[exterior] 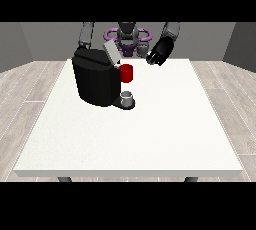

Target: Insert the coffee pod into the coffee machine and close the lid

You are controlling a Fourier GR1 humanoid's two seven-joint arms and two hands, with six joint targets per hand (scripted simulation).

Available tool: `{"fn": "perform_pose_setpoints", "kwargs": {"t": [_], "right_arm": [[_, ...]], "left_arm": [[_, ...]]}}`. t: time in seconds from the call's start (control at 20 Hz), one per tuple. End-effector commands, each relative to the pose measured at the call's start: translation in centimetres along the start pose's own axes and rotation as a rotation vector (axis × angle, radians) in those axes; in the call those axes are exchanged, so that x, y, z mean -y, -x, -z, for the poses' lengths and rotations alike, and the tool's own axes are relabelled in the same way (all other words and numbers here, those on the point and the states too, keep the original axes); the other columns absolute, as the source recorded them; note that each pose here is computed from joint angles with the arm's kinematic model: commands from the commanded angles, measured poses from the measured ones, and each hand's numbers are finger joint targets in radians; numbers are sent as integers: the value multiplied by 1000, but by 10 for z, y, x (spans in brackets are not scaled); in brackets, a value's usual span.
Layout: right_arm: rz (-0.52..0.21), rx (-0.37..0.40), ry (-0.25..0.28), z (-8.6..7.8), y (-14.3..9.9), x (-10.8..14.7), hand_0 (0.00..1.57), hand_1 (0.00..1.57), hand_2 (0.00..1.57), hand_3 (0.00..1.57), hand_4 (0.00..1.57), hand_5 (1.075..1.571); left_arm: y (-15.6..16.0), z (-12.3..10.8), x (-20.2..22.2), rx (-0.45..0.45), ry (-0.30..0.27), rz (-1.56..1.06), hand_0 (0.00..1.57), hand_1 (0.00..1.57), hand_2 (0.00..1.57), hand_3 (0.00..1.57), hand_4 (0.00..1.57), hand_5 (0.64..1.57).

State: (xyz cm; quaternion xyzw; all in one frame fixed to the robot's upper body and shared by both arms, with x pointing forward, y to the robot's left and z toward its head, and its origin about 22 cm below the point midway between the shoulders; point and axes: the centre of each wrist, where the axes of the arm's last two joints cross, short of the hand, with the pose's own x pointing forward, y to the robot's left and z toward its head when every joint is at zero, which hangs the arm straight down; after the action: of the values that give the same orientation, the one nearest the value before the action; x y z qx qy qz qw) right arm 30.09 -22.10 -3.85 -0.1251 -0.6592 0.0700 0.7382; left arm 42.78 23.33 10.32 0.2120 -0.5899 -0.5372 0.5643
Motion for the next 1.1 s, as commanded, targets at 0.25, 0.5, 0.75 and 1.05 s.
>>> {"fn": "perform_pose_setpoints", "kwargs": {"t": [0.25,0.5,0.75,1.05], "right_arm": [[16,45,-29,-3,-14,-22,0,0,0,0,0,1571],[34,77,-67,1,-36,-13,0,0,0,0,0,1571],[52,226,-67,13,-68,-12,0,0,0,0,0,1571],[28,235,-39,12,-76,-17,0,0,0,0,0,1571]], "left_arm": [[-24,4,-42,43,-32,-11,1416,1416,1421,1378,537,1571],[-17,-6,-91,-6,-57,-99,1235,1235,1265,1266,502,1571],[-37,-16,-146,2,-202,-74,1216,1216,1265,1256,470,1571],[-48,-10,-149,-26,-214,-66,1222,1222,1288,1238,475,1571]]}}
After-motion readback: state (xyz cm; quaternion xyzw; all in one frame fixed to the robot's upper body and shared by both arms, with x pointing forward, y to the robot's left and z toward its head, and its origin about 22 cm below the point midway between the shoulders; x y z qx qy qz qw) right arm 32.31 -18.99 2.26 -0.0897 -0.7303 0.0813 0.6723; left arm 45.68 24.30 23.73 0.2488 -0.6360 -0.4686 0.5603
